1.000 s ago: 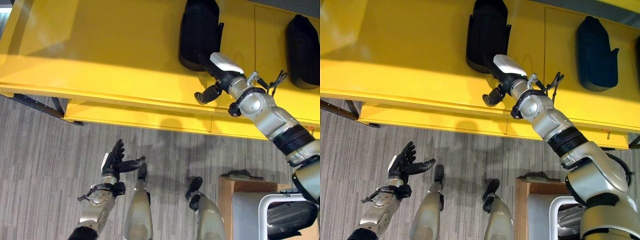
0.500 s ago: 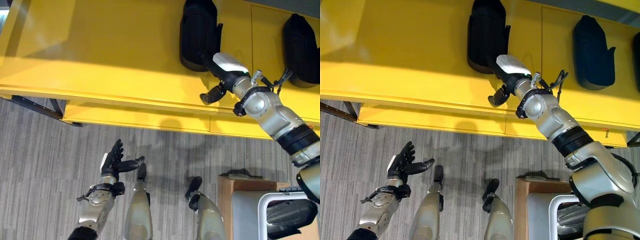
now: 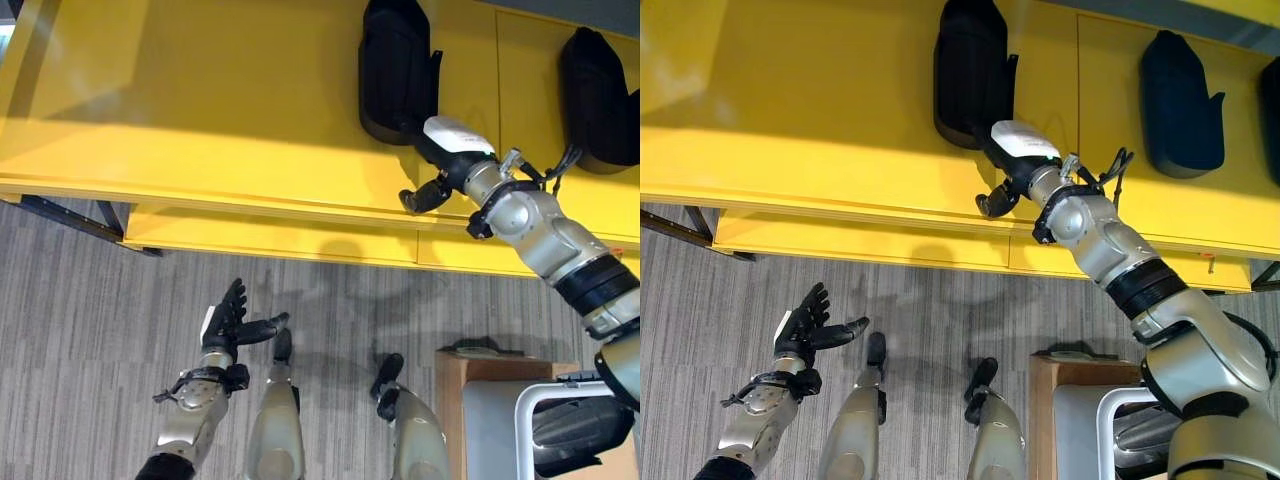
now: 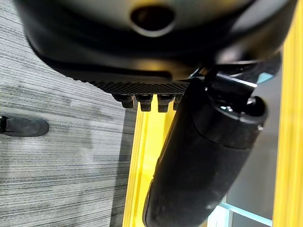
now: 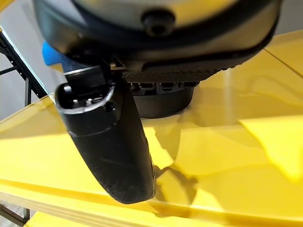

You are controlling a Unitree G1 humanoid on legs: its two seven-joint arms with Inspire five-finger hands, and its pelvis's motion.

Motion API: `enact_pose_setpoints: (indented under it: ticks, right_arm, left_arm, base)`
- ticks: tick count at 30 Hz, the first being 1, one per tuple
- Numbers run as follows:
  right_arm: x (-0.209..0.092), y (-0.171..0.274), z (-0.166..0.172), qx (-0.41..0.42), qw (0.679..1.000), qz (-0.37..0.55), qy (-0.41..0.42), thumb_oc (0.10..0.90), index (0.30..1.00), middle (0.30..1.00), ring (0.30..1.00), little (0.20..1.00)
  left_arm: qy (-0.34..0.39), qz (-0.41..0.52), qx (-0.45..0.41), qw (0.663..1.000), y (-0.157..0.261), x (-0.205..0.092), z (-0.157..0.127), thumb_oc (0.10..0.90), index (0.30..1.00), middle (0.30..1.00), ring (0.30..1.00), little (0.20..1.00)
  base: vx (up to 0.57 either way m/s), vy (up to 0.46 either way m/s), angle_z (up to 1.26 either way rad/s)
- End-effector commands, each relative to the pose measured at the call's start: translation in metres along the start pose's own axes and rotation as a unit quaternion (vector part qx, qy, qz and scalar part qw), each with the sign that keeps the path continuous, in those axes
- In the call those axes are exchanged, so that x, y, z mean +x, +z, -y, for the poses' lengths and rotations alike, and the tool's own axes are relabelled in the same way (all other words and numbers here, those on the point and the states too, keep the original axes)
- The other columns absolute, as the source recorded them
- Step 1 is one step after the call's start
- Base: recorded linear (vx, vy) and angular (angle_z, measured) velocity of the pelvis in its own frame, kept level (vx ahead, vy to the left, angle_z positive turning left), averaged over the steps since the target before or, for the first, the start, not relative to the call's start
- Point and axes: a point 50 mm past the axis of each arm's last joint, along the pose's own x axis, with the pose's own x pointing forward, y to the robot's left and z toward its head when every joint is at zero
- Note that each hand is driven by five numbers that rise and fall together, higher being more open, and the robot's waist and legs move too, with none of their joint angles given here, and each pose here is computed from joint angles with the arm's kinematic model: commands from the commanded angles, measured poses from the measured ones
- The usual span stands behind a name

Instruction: Move parts from the plastic box to the shelf.

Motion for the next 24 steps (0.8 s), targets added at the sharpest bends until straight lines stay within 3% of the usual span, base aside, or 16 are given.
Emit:
enact_pose_setpoints:
  ticks: [1,24]
  right_arm:
    - [-0.0054,0.0073,0.0331,-0.047,0.998,0.032,-0.040,0.900,1.000,1.000,1.000,1.000]
    - [-0.0138,-0.0025,0.0296,-0.069,0.997,0.018,-0.031,0.900,1.000,1.000,1.000,1.000]
  left_arm:
    - [0.004,0.064,0.026,0.998,0.0221,-0.0037,-0.0143,0.900,1.000,1.000,1.000,1.000]
    - [0.011,0.064,0.030,0.997,0.0223,-0.0045,-0.0186,0.900,1.000,1.000,1.000,1.000]
  base:
    - [0.00,0.000,0.00]
    - [0.00,0.000,0.00]
